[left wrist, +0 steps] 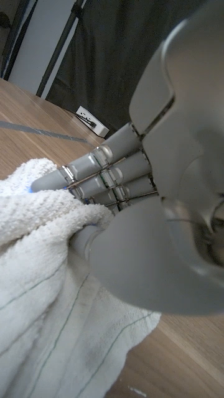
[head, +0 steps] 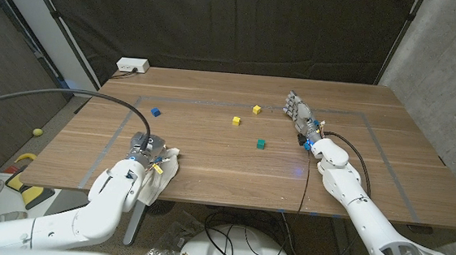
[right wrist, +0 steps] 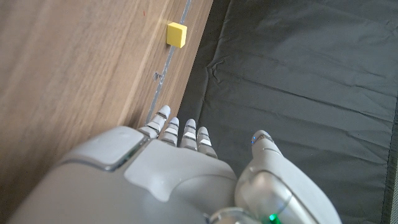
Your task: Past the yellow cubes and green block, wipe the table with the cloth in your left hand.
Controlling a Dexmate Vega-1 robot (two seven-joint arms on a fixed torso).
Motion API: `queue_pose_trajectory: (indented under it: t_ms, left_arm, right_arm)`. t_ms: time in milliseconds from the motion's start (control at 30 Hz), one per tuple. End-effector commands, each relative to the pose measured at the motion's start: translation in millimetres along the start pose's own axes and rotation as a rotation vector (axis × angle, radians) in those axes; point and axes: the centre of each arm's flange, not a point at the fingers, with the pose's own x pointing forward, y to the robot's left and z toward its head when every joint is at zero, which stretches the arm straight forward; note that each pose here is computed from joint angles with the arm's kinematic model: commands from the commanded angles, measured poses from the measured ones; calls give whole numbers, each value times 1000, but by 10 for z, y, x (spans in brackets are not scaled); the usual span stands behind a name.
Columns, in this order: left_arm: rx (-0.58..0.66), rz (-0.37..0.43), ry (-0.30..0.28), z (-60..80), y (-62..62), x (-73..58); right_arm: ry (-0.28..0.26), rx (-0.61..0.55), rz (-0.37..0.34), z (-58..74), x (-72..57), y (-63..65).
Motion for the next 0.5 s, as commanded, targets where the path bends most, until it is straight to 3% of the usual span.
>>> queue_pose_trajectory:
  t_ms: [33,100,167,267,500]
  left_arm:
    - [-60,57,-106,146,61,131]
    - [-91,84,-175,280,125,209]
    - [-105,91,-205,332,148,234]
    - [-171,110,-322,550,243,319]
    - [-283,109,-527,914,428,369]
  right_arm:
    - [1,-20,-28,24,-66,-82]
    - [1,-24,-40,37,-102,-113]
    - [2,-26,-43,41,-112,-121]
    - [3,-30,-53,50,-139,-144]
    - [3,-31,-61,56,-152,-156]
